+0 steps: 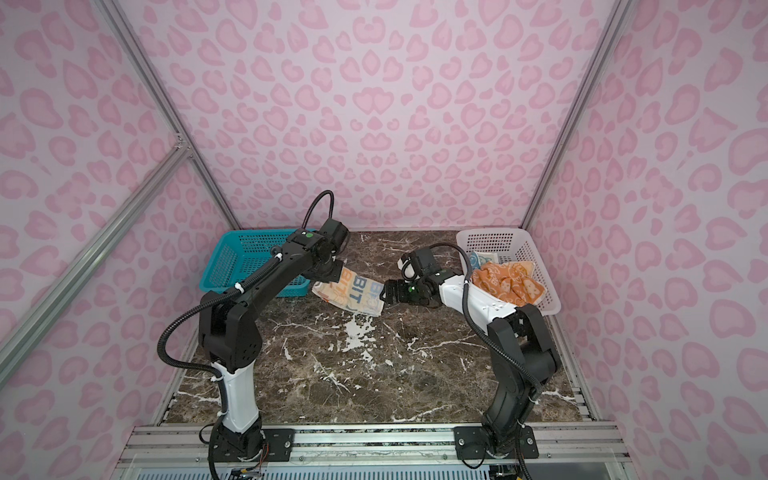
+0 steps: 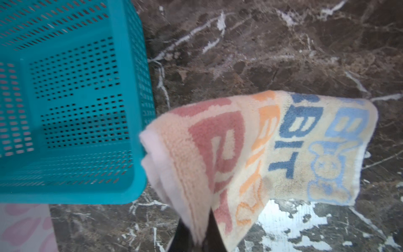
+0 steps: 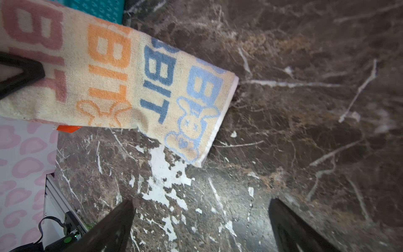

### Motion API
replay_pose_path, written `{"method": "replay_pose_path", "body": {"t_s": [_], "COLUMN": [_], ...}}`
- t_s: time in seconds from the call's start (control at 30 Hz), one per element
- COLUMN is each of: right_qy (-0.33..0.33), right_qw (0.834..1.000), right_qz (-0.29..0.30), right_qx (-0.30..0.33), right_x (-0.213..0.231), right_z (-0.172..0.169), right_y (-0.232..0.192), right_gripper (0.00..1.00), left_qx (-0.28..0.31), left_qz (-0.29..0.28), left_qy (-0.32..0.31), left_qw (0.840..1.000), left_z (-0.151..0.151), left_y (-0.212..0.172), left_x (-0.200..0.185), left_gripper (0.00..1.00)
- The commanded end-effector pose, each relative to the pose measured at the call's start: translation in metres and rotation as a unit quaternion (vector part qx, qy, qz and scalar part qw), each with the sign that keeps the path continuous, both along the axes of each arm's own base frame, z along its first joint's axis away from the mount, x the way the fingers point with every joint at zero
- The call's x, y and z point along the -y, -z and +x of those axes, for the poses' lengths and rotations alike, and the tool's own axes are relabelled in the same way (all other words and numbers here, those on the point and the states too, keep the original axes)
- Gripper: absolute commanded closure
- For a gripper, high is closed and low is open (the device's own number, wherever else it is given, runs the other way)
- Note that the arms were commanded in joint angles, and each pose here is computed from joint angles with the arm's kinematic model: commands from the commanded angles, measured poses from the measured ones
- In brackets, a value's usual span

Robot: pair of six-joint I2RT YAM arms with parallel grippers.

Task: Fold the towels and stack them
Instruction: 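Lift the towel toward the teal basket with left gripper while right gripper releases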

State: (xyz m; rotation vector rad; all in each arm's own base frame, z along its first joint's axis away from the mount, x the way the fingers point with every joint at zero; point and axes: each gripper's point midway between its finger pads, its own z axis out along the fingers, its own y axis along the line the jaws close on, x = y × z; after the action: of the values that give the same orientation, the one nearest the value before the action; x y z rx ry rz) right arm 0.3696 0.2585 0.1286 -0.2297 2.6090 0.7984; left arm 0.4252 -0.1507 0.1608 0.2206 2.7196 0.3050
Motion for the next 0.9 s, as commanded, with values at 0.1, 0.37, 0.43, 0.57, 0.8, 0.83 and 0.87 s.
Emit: {"method": "replay_pose_path", "body": {"t_s": [0.1,0.37,0.43,0.57,0.8,0.83,0.87], "right_qy": [-0.018,-0.023,-0.024,-0.028,-0.038,-0.039,-0.04], "right_qw": [0.997,0.995,0.995,0.994,0.994,0.994,0.994], "right_qz": [0.014,0.034,0.038,0.044,0.043,0.043,0.044], "right_qx": [0.071,0.091,0.093,0.091,0.088,0.088,0.088], "right_x": [-0.028,-0.057,-0.063,-0.075,-0.095,-0.098,-0.1], "right_z": [0.023,0.046,0.051,0.057,0.067,0.068,0.069], "right_y": [-0.029,-0.05,-0.052,-0.053,-0.053,-0.053,-0.053], "right_gripper": [0.02,0.02,0.02,0.02,0.02,0.02,0.02], "left_qx": [0.051,0.105,0.097,0.085,0.071,0.068,0.064], "left_qz": [0.071,0.064,0.051,0.071,0.088,0.095,0.1], "left_qy": [-0.012,-0.019,-0.038,-0.066,-0.094,-0.098,-0.103], "left_qw": [0.996,0.992,0.993,0.992,0.989,0.988,0.988], "left_z": [0.025,0.053,0.056,0.063,0.077,0.078,0.08], "left_y": [-0.044,-0.094,-0.091,-0.081,-0.056,-0.052,-0.046], "left_x": [-0.036,-0.06,-0.078,-0.11,-0.148,-0.154,-0.161], "left_gripper": [0.96,0.96,0.96,0.96,0.96,0.96,0.96]}}
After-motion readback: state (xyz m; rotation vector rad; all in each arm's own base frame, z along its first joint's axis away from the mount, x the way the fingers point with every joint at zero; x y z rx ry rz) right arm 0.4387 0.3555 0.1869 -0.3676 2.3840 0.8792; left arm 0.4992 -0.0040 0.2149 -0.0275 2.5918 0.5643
